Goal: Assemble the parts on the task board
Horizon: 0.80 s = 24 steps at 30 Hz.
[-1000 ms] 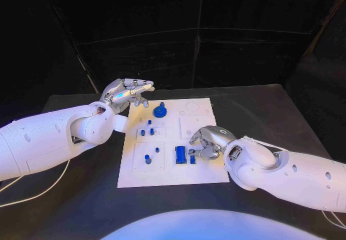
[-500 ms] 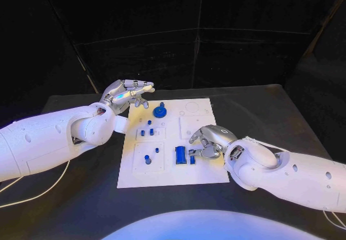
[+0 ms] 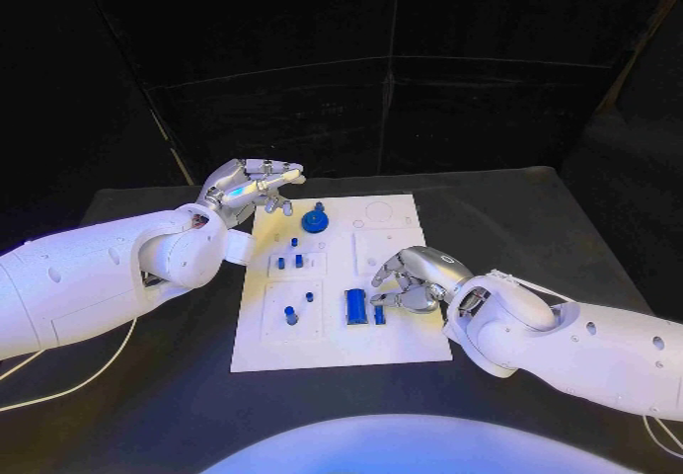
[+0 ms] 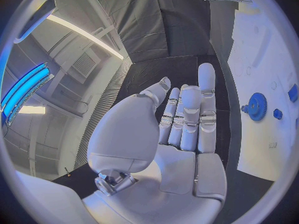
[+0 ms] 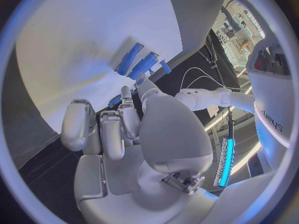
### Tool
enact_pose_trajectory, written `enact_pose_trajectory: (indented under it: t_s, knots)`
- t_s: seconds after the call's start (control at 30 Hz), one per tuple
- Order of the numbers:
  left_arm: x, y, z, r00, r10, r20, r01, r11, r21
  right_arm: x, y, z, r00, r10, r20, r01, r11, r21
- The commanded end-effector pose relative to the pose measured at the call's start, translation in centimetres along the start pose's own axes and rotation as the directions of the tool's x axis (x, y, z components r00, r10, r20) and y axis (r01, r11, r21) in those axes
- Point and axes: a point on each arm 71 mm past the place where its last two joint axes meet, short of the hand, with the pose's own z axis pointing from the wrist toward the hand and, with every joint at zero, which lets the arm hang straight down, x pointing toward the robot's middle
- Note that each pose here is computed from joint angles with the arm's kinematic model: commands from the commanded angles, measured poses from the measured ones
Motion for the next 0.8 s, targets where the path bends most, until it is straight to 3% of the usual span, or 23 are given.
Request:
enact_pose_trajectory:
  t_s: [0.03,0.37,0.8]
  knots:
    - [0.07,-0.10,0.00,1.000,-0.006,-0.009,0.006,1.000,0.002,0.34,0.13,-0.03,0.998,0.015,-0.054,-0.015,1.000,-0.002]
    - [0.02,-0.12,-0.07,1.000,-0.006,-0.009,0.006,1.000,0.002,0.54,0.05,-0.12,0.996,0.006,-0.086,-0.006,1.000,0.004]
    - [-0.06,-0.13,-0.11,1.000,-0.005,-0.007,0.005,1.000,0.002,0.44,-0.16,-0.11,0.997,-0.010,-0.077,0.011,1.000,0.006]
